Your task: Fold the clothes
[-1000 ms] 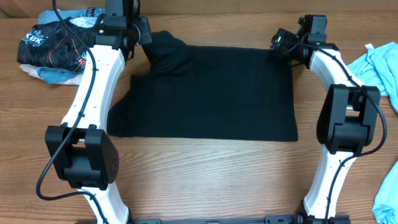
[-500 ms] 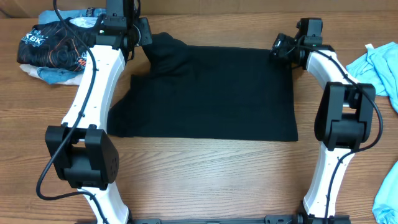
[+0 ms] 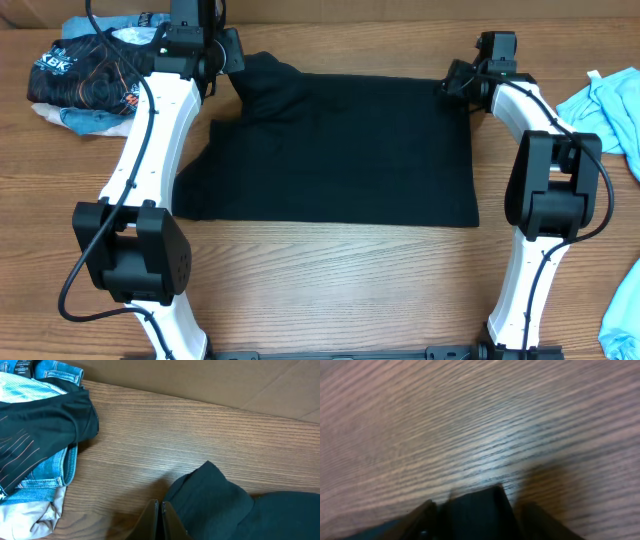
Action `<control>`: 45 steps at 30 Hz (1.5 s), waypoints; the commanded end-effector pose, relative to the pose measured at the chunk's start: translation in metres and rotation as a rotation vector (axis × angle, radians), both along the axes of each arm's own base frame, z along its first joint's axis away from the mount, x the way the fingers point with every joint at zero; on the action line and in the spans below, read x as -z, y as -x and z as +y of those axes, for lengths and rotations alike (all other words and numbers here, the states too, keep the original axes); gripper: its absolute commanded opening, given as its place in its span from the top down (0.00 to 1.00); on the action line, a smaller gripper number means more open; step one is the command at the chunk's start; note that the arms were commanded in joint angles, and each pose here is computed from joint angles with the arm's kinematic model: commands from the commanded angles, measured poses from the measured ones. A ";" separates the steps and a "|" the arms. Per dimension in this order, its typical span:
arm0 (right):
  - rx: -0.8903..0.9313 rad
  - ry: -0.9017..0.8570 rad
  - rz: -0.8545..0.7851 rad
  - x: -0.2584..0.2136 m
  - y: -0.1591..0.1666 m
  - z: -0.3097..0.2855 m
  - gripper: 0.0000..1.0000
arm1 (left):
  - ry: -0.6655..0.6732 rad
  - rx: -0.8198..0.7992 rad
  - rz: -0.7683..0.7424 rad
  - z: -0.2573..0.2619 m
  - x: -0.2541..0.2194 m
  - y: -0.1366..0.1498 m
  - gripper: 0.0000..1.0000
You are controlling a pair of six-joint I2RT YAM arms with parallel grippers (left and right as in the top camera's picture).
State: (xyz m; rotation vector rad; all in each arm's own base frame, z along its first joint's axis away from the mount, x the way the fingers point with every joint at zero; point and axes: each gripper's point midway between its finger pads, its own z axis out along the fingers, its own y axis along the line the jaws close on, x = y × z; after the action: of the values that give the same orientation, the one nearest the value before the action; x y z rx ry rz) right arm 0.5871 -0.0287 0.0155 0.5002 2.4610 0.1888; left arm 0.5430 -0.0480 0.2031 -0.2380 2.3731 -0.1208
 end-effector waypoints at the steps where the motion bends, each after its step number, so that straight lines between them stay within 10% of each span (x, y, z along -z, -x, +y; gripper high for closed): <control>1: 0.013 0.012 -0.009 0.000 -0.006 -0.004 0.57 | -0.005 0.014 -0.035 -0.002 -0.017 0.000 0.96; 11: 0.020 0.014 -0.005 -0.001 -0.006 -0.005 0.96 | -0.005 0.014 -0.040 -0.002 -0.018 -0.001 0.96; 28: 0.078 0.022 0.028 -0.048 -0.008 -0.012 0.96 | -0.005 0.014 -0.036 -0.002 -0.017 -0.001 0.96; 45: 0.157 -0.024 0.199 -0.107 0.062 -0.011 0.96 | 0.010 -0.072 0.219 0.020 0.018 0.050 0.96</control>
State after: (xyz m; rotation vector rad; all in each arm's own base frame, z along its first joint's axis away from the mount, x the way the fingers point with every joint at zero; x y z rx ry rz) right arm 0.5246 -0.0340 0.0719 0.7327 2.6925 0.1019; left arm 0.4952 -0.0404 0.1676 -0.2953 2.6104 -0.0724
